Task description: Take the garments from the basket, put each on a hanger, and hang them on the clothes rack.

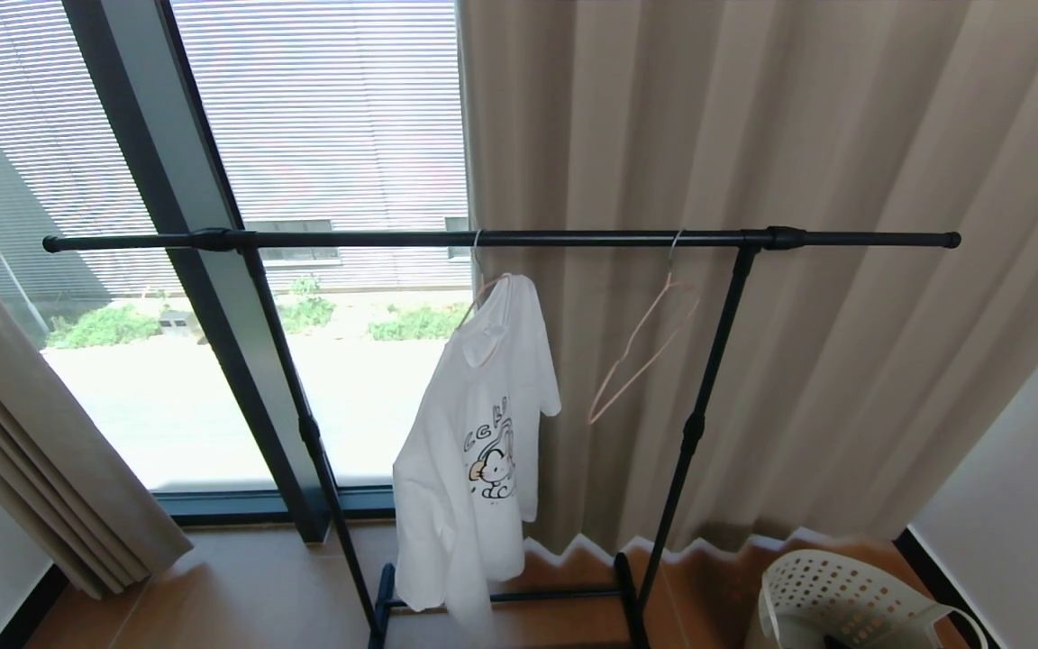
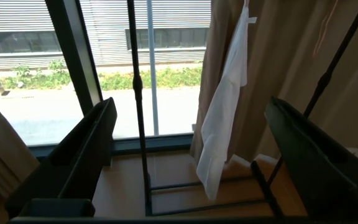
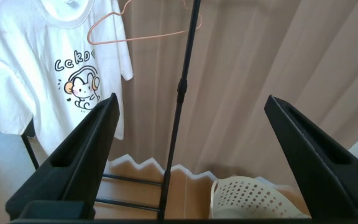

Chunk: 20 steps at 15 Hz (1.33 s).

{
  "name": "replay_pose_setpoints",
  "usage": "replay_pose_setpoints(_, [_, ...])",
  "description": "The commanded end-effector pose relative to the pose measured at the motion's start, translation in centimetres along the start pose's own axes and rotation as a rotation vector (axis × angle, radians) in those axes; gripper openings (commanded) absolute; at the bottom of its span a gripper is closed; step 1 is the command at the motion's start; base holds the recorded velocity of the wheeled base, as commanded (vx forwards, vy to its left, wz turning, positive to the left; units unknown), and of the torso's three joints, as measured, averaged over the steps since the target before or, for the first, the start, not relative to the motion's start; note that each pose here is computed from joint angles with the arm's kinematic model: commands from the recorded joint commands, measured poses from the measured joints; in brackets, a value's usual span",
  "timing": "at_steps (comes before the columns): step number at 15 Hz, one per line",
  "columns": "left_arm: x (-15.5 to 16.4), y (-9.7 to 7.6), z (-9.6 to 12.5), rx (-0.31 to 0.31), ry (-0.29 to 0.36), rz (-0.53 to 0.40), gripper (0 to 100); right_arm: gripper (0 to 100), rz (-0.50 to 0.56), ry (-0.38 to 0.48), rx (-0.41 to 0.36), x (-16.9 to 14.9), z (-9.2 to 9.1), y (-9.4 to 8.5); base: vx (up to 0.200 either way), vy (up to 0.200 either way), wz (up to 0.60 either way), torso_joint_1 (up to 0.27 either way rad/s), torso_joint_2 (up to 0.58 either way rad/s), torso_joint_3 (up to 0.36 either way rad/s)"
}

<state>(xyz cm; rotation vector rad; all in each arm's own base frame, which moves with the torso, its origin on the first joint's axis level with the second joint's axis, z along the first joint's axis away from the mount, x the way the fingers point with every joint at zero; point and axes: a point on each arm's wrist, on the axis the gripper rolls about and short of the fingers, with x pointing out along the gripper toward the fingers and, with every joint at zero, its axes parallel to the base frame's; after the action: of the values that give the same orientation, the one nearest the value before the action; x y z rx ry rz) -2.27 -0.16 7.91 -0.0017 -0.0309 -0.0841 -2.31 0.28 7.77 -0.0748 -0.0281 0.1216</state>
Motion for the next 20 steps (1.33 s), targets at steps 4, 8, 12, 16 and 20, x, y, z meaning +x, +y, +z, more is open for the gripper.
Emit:
replay_pose_setpoints(4, [0.01,0.00,0.01,-0.002,0.000,0.001,100,100,0.000,0.001,0.001,0.01,0.01,0.00,0.000,0.000,0.00,-0.146,0.33,0.181])
replay_pose_setpoints(8, [0.01,0.01,0.03,0.001,-0.001,0.004,100,100,0.000,0.001,0.003,0.01,0.01,0.00,0.000,0.000,0.00,-0.151,0.34,0.187])
replay_pose_setpoints(12, [0.01,0.01,0.03,0.001,-0.001,0.003,100,100,0.000,0.001,0.003,0.01,0.01,0.00,0.000,0.000,0.00,-0.156,0.36,0.198])
replay_pose_setpoints(16, [0.01,0.00,0.01,0.003,0.000,0.001,100,100,-0.002,-0.002,0.003,0.01,0.04,-0.01,0.000,0.000,0.00,-0.156,0.37,0.217])
replay_pose_setpoints(20, [0.01,0.00,0.01,0.001,0.000,0.001,100,100,0.000,-0.002,0.004,0.01,0.04,0.00,0.000,0.000,0.00,-0.192,0.47,0.281])
